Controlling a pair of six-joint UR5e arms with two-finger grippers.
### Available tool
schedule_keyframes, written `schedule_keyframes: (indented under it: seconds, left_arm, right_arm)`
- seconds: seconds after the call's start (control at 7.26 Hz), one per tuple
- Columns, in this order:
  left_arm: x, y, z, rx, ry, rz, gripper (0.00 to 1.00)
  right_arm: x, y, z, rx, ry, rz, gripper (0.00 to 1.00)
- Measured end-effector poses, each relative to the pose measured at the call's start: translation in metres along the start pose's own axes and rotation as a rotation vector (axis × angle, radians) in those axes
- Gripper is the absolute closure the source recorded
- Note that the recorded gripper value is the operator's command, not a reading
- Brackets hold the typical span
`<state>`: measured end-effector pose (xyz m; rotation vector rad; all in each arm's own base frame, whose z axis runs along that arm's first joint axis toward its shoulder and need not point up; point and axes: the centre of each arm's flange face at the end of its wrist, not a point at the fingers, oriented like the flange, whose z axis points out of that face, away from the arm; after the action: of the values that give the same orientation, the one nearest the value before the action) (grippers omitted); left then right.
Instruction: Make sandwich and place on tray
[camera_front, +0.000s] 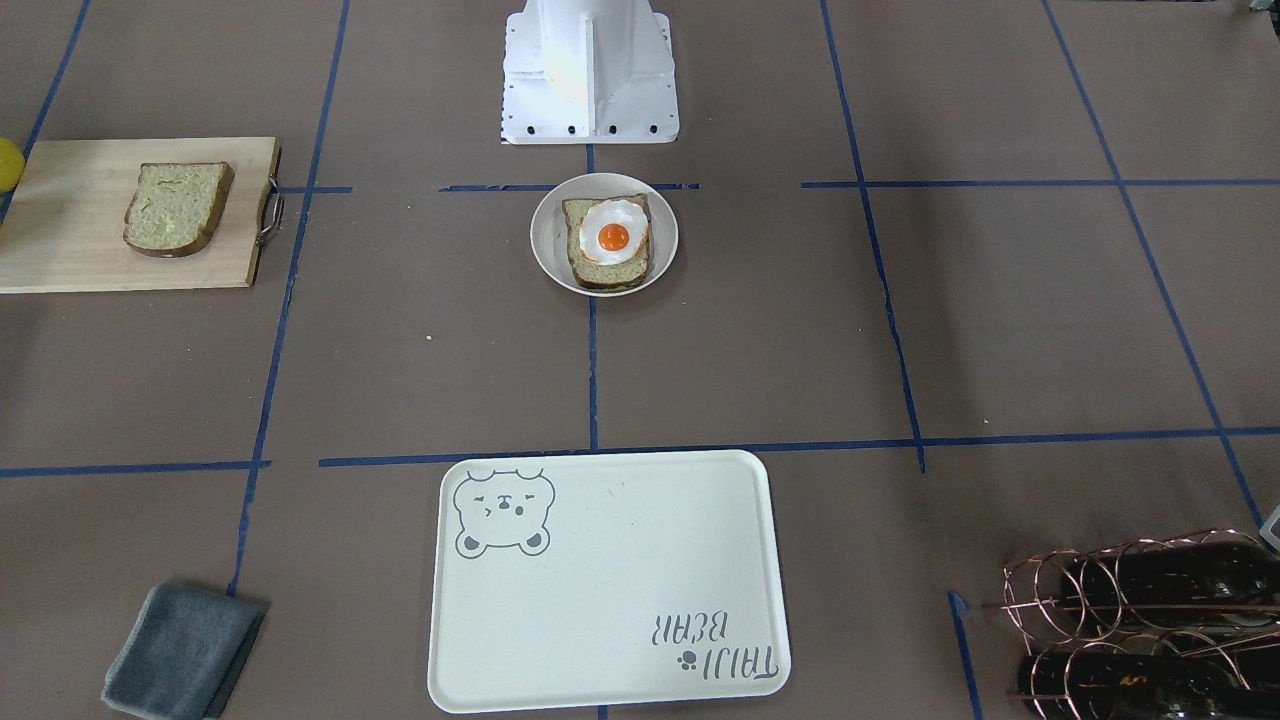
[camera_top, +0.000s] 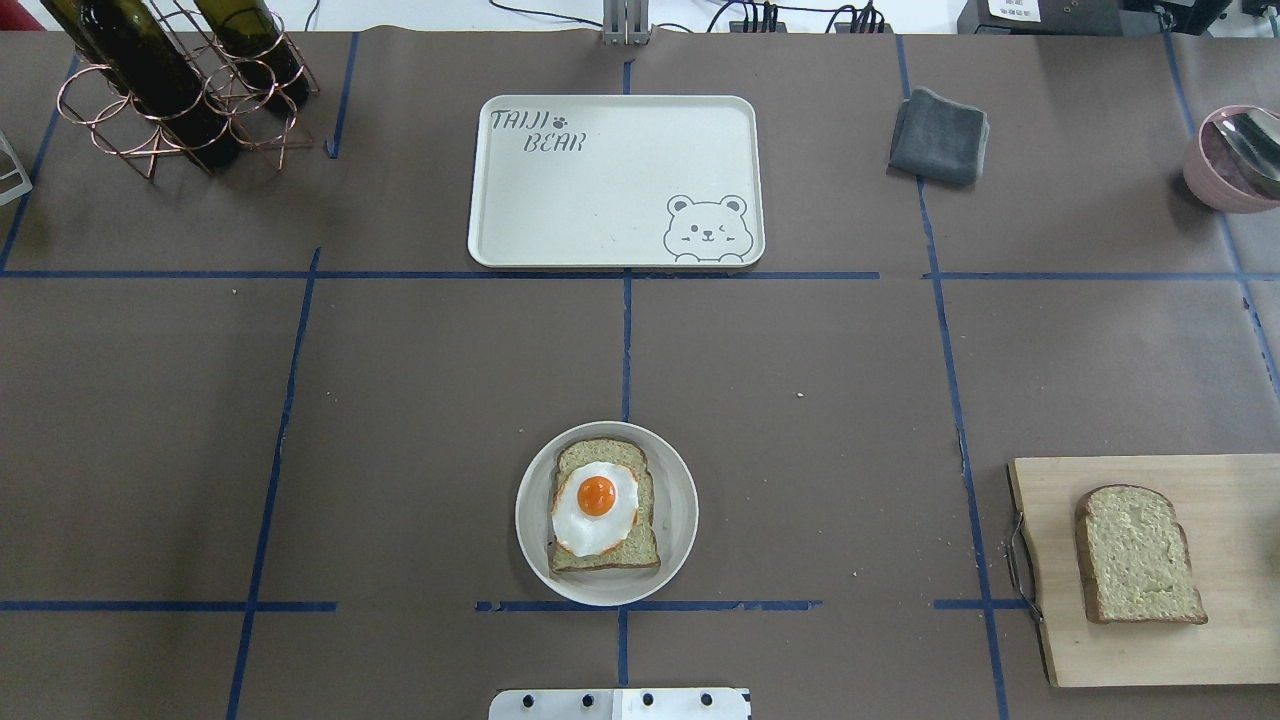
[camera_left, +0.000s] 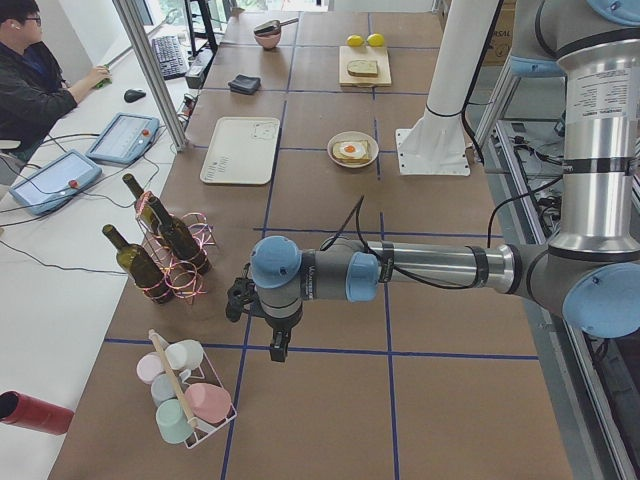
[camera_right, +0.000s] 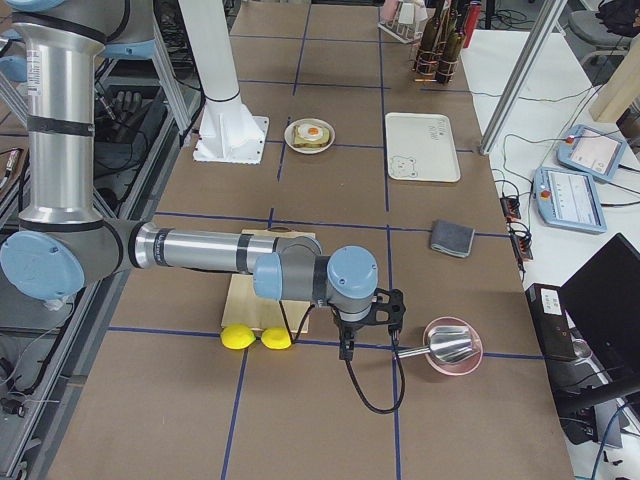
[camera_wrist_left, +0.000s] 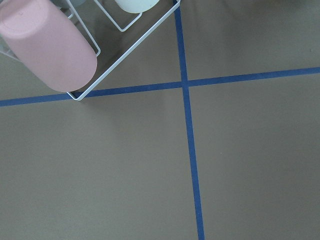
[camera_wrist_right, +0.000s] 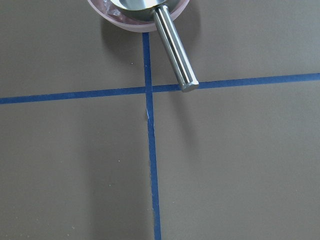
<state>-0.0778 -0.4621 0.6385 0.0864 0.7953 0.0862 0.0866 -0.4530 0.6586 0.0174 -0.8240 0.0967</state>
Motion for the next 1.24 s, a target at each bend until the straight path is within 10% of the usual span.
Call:
schedule_keyframes:
  seconds: [0.83,1.24]
  left_arm:
    - [0.045,-0.047,-0.039,0.098,-0.003,0.003,0.0]
    - [0.123,-0.084,-0.03,0.159,0.042,-0.01,0.0]
  right_arm:
    - [-0.06,-0.017,-0.028,0.091,0.022,-0.162,0.0]
    - [-0.089,-0.023,-0.006,0.053,-0.002,-0.159,0.0]
